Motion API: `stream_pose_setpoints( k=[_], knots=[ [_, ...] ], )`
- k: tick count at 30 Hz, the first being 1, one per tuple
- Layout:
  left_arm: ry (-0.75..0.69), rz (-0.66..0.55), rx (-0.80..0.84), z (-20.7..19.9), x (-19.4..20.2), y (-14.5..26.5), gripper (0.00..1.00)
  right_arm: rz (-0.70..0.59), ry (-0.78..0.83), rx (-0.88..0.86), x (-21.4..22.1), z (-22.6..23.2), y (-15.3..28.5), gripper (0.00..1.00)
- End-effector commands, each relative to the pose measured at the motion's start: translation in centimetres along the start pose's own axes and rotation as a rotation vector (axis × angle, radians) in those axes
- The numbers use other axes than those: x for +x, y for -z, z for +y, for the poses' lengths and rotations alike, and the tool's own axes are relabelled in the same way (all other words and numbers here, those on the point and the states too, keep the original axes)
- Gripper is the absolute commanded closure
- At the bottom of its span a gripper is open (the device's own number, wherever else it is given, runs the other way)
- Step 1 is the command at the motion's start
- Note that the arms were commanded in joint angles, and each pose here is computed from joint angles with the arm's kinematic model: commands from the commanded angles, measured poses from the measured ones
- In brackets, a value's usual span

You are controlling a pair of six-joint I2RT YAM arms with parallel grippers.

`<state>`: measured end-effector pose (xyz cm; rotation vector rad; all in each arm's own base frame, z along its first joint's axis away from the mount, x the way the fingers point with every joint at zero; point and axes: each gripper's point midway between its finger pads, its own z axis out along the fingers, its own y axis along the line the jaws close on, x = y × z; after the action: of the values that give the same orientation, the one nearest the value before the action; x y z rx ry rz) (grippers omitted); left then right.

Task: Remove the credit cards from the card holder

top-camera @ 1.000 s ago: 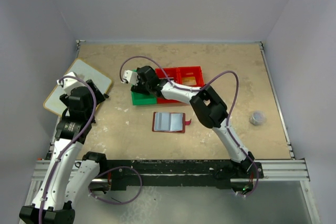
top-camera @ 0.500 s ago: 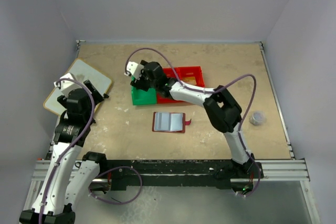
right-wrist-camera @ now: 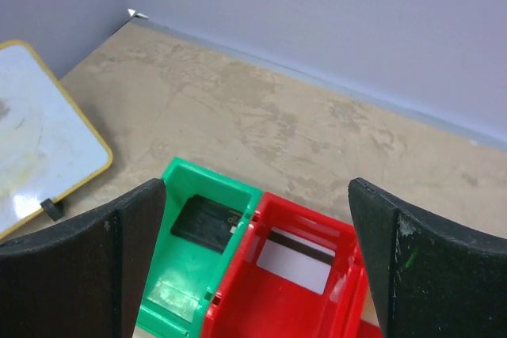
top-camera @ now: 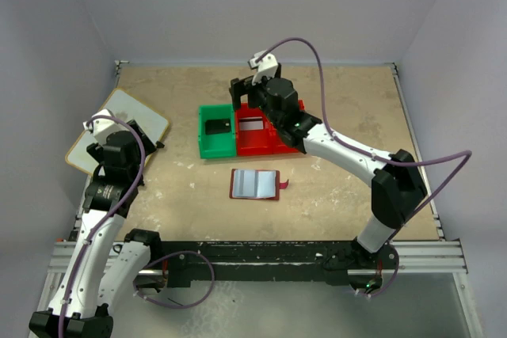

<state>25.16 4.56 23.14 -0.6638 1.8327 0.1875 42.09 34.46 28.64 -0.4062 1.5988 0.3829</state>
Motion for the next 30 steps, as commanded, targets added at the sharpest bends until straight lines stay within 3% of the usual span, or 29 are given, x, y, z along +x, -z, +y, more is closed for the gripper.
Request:
stream_pose_setpoints(
  k=[1,6,9,12,17,30],
  knots=[
    [0.003,-0.030,-0.036,0.6,-0.9,0.0,0.21,0.045,-0.201,0.040,-1.0,-1.3,2.2,0.00],
    [0.005,-0.027,-0.030,0.5,-0.8,0.1,0.21,0.088,-0.399,0.034,0.2,-1.8,6.5,0.00],
    [0.010,-0.023,0.002,0.0,-0.8,0.3,0.21,0.210,-0.489,0.111,3.5,-2.5,9.1,0.06],
    [0.007,-0.016,0.058,-0.8,-1.0,0.7,0.21,0.348,-0.484,0.106,7.6,-0.6,11.8,0.10],
    [0.006,-0.003,0.083,-1.1,-0.6,0.8,0.21,0.462,-0.490,0.198,12.6,1.3,16.1,0.14],
    [0.008,0.003,0.095,-1.2,-0.5,1.0,0.21,0.580,-0.478,0.216,16.1,5.1,19.3,0.26]
  ],
)
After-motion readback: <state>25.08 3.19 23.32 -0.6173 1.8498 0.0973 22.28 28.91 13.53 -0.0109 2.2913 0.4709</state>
